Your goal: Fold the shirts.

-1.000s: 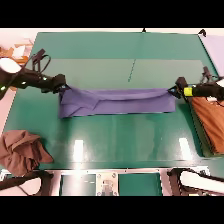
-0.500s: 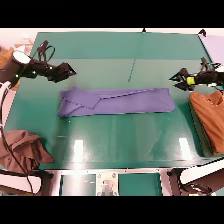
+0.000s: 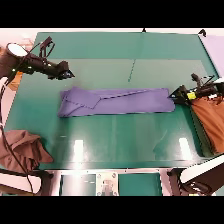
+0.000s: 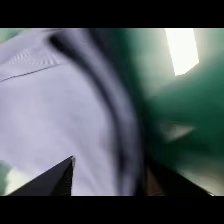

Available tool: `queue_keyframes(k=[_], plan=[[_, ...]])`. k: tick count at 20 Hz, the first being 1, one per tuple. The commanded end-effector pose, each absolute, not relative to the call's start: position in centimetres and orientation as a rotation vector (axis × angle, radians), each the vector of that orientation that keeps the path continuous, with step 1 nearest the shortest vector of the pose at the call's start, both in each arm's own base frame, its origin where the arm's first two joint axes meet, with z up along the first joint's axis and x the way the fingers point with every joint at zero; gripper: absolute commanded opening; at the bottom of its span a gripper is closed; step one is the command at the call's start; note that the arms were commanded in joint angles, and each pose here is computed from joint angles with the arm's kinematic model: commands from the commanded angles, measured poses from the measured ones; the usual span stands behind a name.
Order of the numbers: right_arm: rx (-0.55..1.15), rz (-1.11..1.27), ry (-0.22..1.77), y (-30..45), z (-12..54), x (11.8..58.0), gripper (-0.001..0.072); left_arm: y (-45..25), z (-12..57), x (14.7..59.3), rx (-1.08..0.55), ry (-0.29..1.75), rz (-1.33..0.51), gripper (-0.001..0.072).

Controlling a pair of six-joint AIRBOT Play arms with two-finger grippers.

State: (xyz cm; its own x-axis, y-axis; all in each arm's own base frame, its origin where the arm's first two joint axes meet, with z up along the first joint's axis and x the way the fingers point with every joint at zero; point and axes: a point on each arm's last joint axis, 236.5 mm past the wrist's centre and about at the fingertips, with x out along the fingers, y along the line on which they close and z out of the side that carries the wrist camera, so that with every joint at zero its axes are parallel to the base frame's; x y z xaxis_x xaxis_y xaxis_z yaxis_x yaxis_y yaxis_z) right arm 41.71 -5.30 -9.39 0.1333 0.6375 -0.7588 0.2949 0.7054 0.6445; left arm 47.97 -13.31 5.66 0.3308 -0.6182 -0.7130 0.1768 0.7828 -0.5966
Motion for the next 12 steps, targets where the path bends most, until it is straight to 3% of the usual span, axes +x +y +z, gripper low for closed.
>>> queue_keyframes(k=[1, 2, 3, 7, 12], plan=[[0.824, 0.355, 1.432, -3.1, -10.9, 42.9, 0.0379, -14.7, 5.7, 47.3, -0.448, 1.142, -0.578, 0.0022], [0.811, 0.354, 1.422, -2.9, -10.9, 43.4, 0.0145, -15.7, 5.7, 47.0, -0.434, 1.146, -0.595, 0.0022], [0.799, 0.362, 1.418, -2.7, -10.6, 43.6, 0.0016, -16.9, 5.7, 46.8, -0.419, 1.147, -0.614, 0.0022], [0.739, 0.453, 1.402, -2.2, -5.0, 43.9, 0.0015, -23.6, 4.0, 46.2, -0.36, 1.133, -0.681, 0.0022], [0.655, 0.642, 1.26, 1.1, 8.4, 41.7, 0.0015, -36.8, -1.8, 44.3, -0.35, 1.103, -0.773, 0.0021]])
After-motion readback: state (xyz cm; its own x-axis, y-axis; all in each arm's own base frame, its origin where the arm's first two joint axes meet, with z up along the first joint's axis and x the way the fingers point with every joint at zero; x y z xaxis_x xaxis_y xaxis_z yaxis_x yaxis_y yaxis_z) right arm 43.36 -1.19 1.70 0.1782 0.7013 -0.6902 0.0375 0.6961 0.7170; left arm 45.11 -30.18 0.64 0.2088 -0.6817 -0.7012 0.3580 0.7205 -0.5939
